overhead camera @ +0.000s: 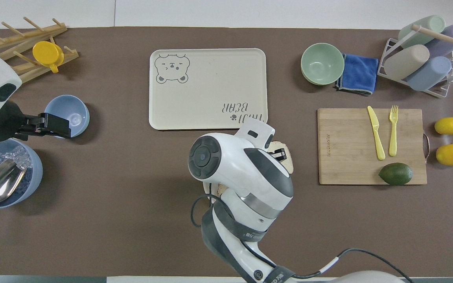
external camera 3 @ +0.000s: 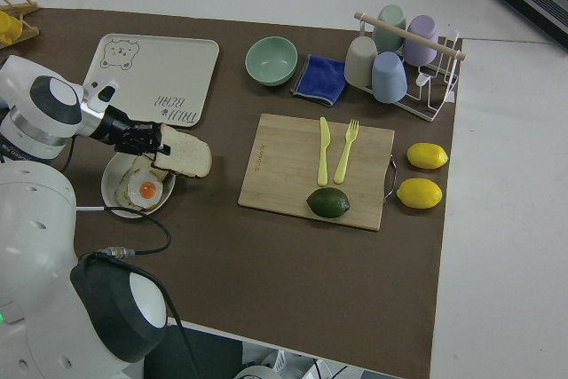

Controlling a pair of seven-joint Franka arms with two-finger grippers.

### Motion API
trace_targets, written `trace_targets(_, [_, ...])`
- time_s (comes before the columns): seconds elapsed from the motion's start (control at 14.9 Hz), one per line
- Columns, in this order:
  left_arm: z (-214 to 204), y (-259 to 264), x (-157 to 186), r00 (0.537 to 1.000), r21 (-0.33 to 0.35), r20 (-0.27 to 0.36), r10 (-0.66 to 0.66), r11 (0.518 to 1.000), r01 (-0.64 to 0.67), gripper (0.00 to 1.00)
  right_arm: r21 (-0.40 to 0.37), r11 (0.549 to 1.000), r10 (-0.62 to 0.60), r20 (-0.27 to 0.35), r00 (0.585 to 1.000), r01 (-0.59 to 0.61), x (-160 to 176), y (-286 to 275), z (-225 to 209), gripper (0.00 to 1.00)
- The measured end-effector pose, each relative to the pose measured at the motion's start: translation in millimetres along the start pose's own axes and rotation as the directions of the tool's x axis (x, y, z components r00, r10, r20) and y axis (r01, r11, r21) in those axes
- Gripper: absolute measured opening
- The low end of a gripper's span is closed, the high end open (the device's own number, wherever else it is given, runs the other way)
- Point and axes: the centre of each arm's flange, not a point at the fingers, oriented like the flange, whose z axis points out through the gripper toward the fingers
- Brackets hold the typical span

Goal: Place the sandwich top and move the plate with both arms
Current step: 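Lift the bread slice with the right gripper and carry it toward the plate, then lower the bread onto the egg and open the right gripper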

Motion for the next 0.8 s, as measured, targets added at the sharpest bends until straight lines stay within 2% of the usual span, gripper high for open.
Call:
trace_targets(0.2, [0,0,0,1.0,0.0,0.0,0.0,1.0,0.0,1.0,0.024,1.0,0.02,0.005,1.0,-0.021,-15,-38,-4,0.11])
trace_targets(0.4, [0,0,0,1.0,0.0,0.0,0.0,1.0,0.0,1.0,0.052,0.998,0.028,0.017,0.999,-0.029,-17,-50,-1,0.11])
trace_targets(0.8, [0,0,0,1.0,0.0,0.0,0.0,1.0,0.0,1.0,0.11,0.993,0.05,-0.037,0.998,-0.045,-28,-80,-6,0.11])
